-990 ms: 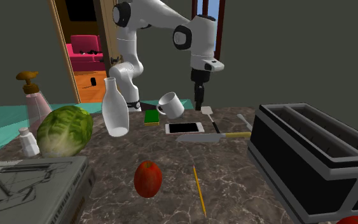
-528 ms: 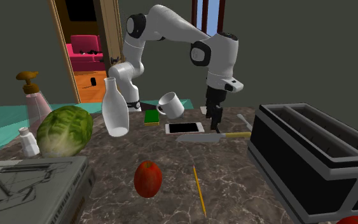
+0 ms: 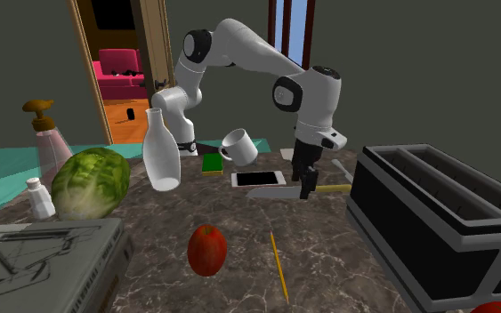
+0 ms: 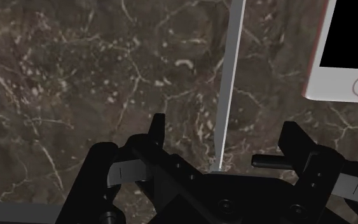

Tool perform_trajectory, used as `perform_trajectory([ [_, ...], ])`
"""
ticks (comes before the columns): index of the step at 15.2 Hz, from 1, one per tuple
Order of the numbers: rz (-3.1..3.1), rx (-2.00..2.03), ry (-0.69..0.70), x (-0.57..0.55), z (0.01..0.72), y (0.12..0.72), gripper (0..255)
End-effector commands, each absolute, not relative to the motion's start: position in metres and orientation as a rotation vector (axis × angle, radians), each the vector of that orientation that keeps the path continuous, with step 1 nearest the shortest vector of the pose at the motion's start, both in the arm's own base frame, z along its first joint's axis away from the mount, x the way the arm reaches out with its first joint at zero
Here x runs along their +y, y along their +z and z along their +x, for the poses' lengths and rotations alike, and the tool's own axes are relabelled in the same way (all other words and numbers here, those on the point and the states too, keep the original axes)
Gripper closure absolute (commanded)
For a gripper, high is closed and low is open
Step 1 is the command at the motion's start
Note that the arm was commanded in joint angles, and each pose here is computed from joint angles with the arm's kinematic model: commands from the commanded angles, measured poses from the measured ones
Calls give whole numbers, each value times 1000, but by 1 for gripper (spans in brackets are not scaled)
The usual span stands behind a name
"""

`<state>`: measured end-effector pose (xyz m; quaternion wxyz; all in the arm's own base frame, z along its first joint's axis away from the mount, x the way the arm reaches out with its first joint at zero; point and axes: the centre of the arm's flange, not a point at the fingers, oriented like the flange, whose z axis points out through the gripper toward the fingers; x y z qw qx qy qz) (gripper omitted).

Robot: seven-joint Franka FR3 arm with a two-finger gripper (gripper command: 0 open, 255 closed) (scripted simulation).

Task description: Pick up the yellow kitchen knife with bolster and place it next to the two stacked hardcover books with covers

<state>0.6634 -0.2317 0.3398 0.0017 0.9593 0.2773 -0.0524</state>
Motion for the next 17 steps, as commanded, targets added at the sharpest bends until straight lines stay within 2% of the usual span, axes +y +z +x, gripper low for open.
perform_trajectory([
  [1,3010,871,-164,-232,662,331,0],
  [9,3010,871,-164,-232,662,328,0],
  [10,3010,871,-164,-232,662,328,255],
  [17,3010,871,-164,-232,662,328,255],
])
